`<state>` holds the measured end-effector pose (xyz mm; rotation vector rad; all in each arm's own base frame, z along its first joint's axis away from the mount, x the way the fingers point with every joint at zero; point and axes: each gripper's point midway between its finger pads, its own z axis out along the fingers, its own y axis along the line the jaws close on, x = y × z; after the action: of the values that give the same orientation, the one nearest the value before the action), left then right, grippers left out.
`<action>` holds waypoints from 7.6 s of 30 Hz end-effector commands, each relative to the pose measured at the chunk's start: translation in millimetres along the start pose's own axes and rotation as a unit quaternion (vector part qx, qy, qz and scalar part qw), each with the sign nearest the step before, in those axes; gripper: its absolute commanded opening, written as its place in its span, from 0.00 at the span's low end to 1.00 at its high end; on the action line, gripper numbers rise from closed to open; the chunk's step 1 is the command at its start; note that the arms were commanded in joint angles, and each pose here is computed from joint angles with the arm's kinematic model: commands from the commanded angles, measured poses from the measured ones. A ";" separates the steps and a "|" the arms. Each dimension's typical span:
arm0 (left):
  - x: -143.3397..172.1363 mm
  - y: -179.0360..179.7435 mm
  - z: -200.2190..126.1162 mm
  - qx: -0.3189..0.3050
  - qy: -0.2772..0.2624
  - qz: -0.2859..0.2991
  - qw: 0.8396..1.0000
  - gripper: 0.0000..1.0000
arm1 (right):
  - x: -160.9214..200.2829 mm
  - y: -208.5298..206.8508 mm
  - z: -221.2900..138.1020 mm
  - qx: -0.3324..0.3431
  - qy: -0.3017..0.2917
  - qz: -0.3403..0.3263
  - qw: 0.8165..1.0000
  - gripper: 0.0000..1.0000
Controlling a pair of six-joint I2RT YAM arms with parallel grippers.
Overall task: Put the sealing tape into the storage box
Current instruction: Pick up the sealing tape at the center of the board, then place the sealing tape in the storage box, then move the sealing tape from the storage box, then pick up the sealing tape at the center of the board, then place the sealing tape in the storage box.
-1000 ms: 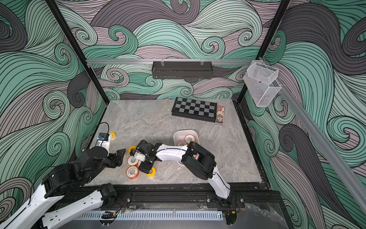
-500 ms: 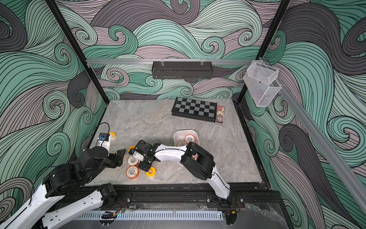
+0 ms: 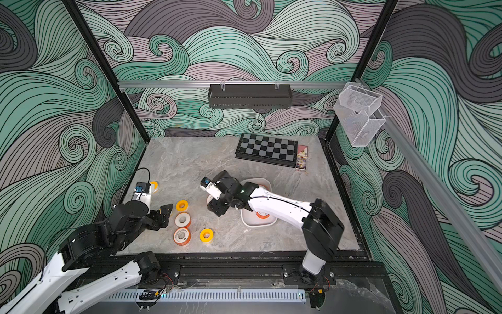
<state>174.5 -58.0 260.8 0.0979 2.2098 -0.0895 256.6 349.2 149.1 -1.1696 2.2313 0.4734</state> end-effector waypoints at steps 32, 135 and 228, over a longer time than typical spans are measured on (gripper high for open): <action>1.8 -7.9 2.5 0.021 0.003 0.000 1.000 0.86 | 142.7 -53.2 -21.6 0.044 0.069 -0.045 0.996 0.84; 133.9 -12.2 171.4 -0.098 0.260 -0.165 0.946 0.94 | 114.4 -113.5 -84.8 0.089 -0.220 0.318 0.918 0.79; 8.7 -356.6 303.0 0.186 0.298 0.051 0.935 0.70 | 205.6 -186.4 -130.4 0.345 -0.261 0.420 0.798 0.85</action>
<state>366.9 -427.8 76.1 0.4713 2.8193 -0.4306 273.9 44.4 108.2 0.3510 2.0227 0.1928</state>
